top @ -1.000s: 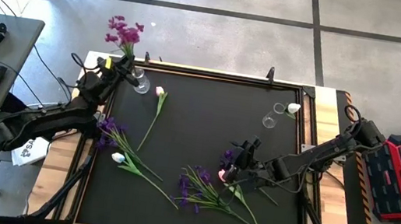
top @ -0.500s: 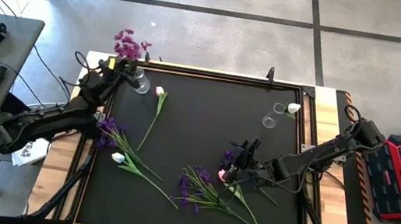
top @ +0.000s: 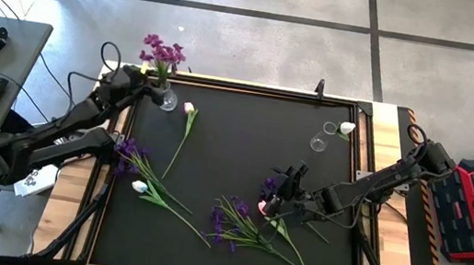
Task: Sort flowers into vase by color
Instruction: Put the bottom right pink tulip into the right transparent vase
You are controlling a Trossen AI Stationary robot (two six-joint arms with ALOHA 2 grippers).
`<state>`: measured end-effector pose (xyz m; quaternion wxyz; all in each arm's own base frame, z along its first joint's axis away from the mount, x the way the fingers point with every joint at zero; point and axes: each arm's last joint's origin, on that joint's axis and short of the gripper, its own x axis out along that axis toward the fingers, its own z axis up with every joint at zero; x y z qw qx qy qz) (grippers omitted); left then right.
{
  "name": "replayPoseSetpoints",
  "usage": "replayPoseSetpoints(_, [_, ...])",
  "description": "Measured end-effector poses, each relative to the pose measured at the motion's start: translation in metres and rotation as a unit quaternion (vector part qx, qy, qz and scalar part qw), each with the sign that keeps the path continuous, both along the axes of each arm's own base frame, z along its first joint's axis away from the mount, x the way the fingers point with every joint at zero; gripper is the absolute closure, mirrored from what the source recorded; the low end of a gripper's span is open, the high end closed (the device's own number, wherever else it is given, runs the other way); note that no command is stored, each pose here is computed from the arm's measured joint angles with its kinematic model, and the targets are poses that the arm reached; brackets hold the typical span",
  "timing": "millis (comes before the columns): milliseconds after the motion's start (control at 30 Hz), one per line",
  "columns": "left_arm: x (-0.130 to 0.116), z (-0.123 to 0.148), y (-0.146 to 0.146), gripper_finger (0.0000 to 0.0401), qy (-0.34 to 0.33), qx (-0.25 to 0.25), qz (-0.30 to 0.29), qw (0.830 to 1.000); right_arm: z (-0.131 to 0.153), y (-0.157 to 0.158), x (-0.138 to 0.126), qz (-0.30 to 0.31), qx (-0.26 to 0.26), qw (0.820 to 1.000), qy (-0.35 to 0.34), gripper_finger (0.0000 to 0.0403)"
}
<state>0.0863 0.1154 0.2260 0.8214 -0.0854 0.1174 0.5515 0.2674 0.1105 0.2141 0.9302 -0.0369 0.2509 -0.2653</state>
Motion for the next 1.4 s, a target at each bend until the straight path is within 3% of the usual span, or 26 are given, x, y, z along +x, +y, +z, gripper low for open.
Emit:
replayPoseSetpoints(267, [-0.007, 0.023, -0.008, 0.0149, 0.048, -0.078, 0.009, 0.996, 0.000, -0.002, 0.001, -0.004, 0.001, 1.000, -0.001, 0.0144])
replayPoseSetpoints(533, [-0.017, 0.048, -0.022, 0.0149, 0.052, -0.150, 0.021, 0.987, 0.000, -0.002, 0.001, -0.004, 0.001, 1.000, -0.001, 0.0144])
replayPoseSetpoints(1033, [0.006, 0.051, -0.055, 0.0149, 0.004, -0.191, -0.102, 0.976, 0.000, -0.002, 0.001, -0.007, 0.008, 1.000, -0.006, 0.0144])
replayPoseSetpoints(1400, [0.005, 0.044, -0.077, 0.0149, 0.007, -0.233, -0.106, 0.967, 0.000, -0.002, 0.001, -0.007, 0.009, 1.000, -0.006, 0.0144])
